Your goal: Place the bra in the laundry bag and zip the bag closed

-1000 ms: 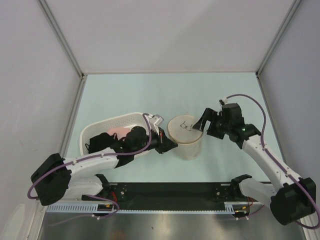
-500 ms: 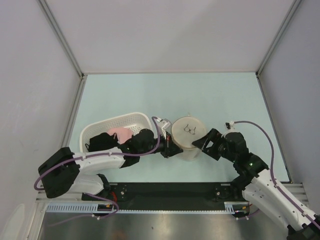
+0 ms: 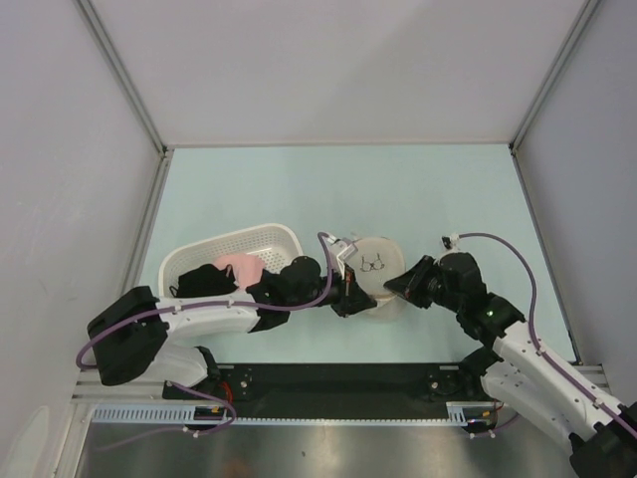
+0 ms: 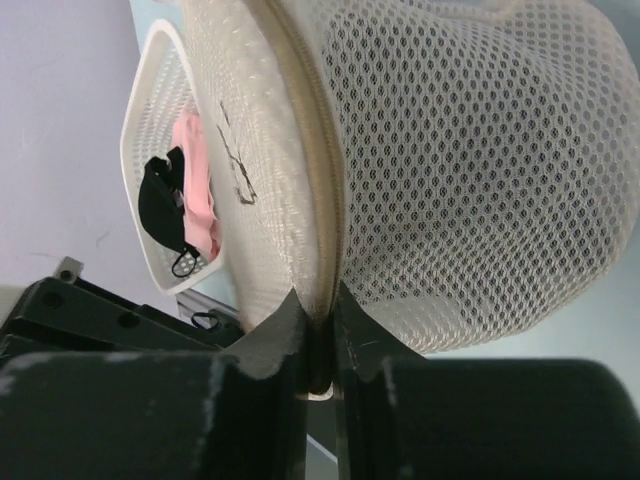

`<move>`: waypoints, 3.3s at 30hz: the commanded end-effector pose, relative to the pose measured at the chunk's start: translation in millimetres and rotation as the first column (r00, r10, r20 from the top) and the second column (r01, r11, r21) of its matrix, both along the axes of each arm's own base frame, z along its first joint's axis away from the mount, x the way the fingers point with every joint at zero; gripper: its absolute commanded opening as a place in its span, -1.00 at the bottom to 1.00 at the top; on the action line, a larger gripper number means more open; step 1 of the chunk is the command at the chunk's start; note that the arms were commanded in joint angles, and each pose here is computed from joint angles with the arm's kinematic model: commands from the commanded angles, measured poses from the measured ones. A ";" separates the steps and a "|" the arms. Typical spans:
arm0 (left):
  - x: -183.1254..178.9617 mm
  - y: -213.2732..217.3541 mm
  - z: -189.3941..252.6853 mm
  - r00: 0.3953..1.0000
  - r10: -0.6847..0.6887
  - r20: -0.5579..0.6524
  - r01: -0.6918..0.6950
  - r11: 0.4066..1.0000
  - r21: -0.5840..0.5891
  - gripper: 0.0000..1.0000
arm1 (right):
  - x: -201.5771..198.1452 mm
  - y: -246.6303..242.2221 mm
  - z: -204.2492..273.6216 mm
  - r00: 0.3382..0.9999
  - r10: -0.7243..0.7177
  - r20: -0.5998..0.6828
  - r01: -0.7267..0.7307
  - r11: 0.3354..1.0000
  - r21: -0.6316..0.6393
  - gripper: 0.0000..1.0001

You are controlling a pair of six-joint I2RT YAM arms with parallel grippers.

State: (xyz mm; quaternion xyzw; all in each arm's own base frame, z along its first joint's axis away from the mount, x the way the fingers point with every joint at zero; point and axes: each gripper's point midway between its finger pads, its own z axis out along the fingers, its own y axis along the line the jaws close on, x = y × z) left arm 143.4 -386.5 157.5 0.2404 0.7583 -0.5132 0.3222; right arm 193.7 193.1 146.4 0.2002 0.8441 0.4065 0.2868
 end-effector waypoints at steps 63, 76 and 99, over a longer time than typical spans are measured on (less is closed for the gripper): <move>3.3 -21.0 42.9 0.999 -0.045 0.014 0.047 0.988 -0.144 -1.00 | -2.2 16.2 37.0 0.995 0.079 0.057 -0.086 0.986 0.143 0.58; 1.8 -5.6 12.1 1.000 0.026 -0.001 -0.026 0.999 -0.020 -1.00 | 47.9 -12.1 47.6 0.993 0.012 0.114 -0.020 0.997 0.068 -1.00; 24.4 44.9 18.1 0.991 0.127 -0.046 -0.129 0.990 -0.059 -1.00 | 87.6 -8.7 26.3 0.974 0.224 0.044 -0.214 0.962 -0.168 0.29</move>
